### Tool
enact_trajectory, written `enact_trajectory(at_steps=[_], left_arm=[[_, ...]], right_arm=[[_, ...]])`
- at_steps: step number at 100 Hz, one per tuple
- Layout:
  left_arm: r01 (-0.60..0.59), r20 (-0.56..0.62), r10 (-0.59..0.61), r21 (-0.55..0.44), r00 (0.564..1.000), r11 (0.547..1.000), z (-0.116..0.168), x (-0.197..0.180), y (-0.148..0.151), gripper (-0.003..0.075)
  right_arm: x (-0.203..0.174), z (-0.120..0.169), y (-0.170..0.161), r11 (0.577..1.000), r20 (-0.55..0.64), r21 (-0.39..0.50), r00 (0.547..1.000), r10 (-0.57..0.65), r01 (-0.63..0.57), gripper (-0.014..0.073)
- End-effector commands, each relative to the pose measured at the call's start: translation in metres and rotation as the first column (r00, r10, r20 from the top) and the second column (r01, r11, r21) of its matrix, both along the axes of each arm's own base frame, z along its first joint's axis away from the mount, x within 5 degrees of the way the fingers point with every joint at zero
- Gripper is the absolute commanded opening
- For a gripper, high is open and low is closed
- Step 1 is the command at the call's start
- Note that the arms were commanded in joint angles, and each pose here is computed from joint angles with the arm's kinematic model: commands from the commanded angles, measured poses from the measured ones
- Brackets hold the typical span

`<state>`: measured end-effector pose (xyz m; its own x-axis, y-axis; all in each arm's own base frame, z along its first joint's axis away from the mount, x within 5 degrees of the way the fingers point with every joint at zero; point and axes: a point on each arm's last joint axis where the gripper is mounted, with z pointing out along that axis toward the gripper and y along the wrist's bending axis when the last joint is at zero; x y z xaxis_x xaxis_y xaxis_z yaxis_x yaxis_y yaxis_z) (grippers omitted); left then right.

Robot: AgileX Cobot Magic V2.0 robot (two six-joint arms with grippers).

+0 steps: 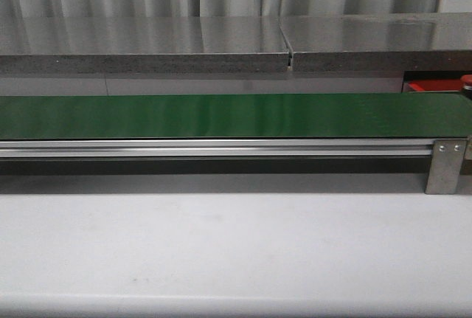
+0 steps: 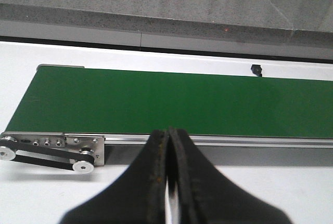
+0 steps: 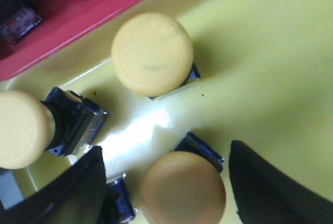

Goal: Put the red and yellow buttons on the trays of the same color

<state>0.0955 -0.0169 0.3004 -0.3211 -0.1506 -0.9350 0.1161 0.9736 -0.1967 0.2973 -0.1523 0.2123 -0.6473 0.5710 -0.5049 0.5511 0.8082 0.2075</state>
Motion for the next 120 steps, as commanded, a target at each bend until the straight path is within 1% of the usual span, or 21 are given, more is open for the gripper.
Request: enact_trajectory(at_steps=[1,19,30,35,42,47,49,54,56,61,63,80,94,111,120], left_arm=[[-0.009,0.096,0.012,-0.032,0.995,0.999,0.015,0.002,0.0,-0.002],[-0.009,0.096,0.012,-0.032,0.995,0.999,0.015,0.002,0.0,-0.002],[-0.009,0.096,0.012,-0.032,0.995,0.999,0.015,0.002,0.0,-0.002],[-0.009,0.096,0.012,-0.032,0.995,0.999,0.015,0.002,0.0,-0.002],[-0.009,0.096,0.012,-0.032,0.995,0.999,0.015,0.002,0.0,-0.002],[-0.009,0.096,0.012,-0.032,0.995,0.999,0.015,0.002,0.0,-0.002],[-0.009,0.096,0.012,-0.032,0.995,0.999,0.015,0.002,0.0,-0.002],[-0.009,0.096,0.012,-0.032,0.995,0.999,0.015,0.002,0.0,-0.002],[-0.009,0.096,0.012,-0.032,0.995,0.999,0.015,0.002,0.0,-0.002],[-0.009,0.096,0.012,-0.032,0.995,0.999,0.015,0.002,0.0,-0.002],[-0.009,0.096,0.012,-0.032,0.995,0.999,0.015,0.002,0.0,-0.002],[-0.009,0.096,0.012,-0.032,0.995,0.999,0.015,0.002,0.0,-0.002],[-0.009,0.096,0.012,-0.032,0.995,0.999,0.015,0.002,0.0,-0.002],[-0.009,0.096,0.012,-0.032,0.995,0.999,0.015,0.002,0.0,-0.002],[-0.009,0.096,0.012,-0.032,0.995,0.999,0.015,0.002,0.0,-0.002]], right_arm=[[-0.004,0.036,-0.001,0.996,0.116,-0.085,0.993,0.001,0.009,0.051],[-0.016,0.07,0.012,0.984,0.173,-0.174,0.983,0.062,-0.031,0.051],[-0.021,0.092,0.032,0.965,0.213,-0.245,0.966,0.146,-0.092,0.0506],[-0.024,0.104,0.043,0.951,0.23,-0.284,0.954,0.194,-0.125,0.0473],[-0.026,0.116,0.061,0.932,0.253,-0.32,0.933,0.258,-0.171,0.0365],[-0.029,0.123,0.072,0.917,0.262,-0.342,0.917,0.301,-0.203,0.0238],[-0.03,0.126,0.077,0.912,0.267,-0.349,0.91,0.318,-0.217,0.0203],[-0.032,0.132,0.088,0.901,0.281,-0.359,0.893,0.352,-0.242,0.0062],[-0.034,0.134,0.092,0.897,0.287,-0.363,0.886,0.365,-0.252,0.0029],[-0.037,0.14,0.101,0.888,0.303,-0.372,0.868,0.393,-0.272,-0.0092],[-0.038,0.142,0.105,0.883,0.309,-0.377,0.861,0.404,-0.279,-0.0119],[-0.05,0.159,0.128,0.853,0.357,-0.405,0.802,0.478,-0.328,-0.0118],[-0.063,0.168,0.142,0.836,0.401,-0.428,0.757,0.517,-0.344,-0.0118],[-0.082,0.17,0.15,0.826,0.47,-0.466,0.701,0.536,-0.319,-0.0118],[-0.094,0.17,0.15,0.824,0.495,-0.482,0.684,0.536,-0.297,-0.0118]])
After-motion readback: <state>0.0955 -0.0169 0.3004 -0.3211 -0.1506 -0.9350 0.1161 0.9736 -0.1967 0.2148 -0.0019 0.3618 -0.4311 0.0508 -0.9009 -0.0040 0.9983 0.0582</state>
